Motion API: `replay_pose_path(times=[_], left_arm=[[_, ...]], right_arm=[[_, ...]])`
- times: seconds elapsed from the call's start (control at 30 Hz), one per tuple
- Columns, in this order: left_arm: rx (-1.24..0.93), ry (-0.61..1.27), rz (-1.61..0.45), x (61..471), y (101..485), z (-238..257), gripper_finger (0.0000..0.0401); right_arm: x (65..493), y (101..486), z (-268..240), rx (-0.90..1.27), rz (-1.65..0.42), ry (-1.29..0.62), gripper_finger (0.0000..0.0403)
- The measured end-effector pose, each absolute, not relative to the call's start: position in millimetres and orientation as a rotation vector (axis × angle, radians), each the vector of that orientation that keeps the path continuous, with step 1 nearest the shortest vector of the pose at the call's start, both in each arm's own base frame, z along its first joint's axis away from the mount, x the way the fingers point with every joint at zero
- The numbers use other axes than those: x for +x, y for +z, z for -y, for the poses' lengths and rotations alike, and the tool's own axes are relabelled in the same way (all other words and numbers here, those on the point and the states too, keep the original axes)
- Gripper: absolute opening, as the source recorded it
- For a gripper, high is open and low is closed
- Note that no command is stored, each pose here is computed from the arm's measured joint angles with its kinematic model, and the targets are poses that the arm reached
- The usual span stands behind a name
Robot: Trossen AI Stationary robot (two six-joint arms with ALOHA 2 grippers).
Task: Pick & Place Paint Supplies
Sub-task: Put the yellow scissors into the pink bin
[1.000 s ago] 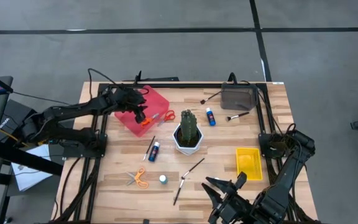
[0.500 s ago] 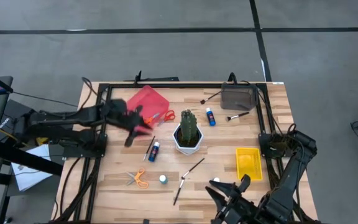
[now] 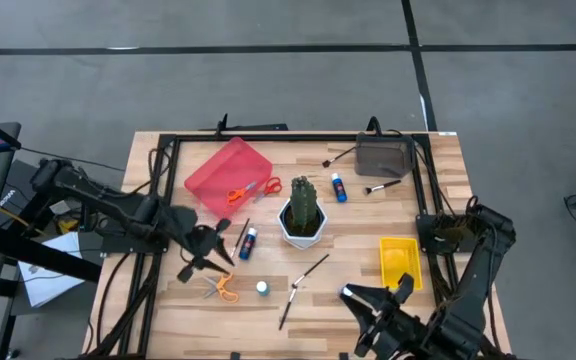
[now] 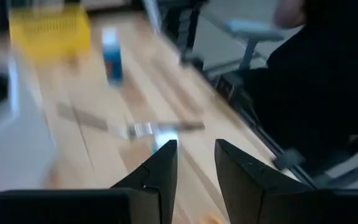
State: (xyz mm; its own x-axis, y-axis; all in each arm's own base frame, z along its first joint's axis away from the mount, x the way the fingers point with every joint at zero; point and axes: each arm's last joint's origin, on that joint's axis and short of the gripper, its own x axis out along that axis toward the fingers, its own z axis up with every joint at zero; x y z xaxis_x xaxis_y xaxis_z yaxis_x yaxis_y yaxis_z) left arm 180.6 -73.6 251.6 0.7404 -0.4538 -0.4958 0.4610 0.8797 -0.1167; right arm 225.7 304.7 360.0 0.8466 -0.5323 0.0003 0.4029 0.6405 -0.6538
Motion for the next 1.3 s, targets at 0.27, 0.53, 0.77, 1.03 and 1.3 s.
replay_pose_path(times=[0.27, 0.53, 0.77, 1.03, 1.3], left_arm=[[-0.085, -0.485, -0.864, 165.8, 216.2, 123.6, 0.0084], [0.048, -0.460, -0.918, 176.7, 172.0, 166.5, 0.0067], [0.074, -0.422, -0.979, 188.6, 141.5, 175.2, 0.0061], [0.158, -0.378, -0.965, 190.1, 136.3, 173.7, 0.0067], [0.206, -0.367, -1.031, 185.0, 133.1, 169.5, 0.0067]], right_arm=[[218.7, 360.4, -306.1, -0.679, -0.189, -0.521, 0.0108], [221.5, 360.5, -304.4, -0.675, -0.191, -0.529, 0.0108], [221.5, 360.5, -304.4, -0.679, -0.192, -0.529, 0.0108], [220.6, 362.5, -302.9, -0.685, -0.194, -0.529, 0.0108], [220.2, 362.3, -302.9, -0.682, -0.193, -0.528, 0.0108]])
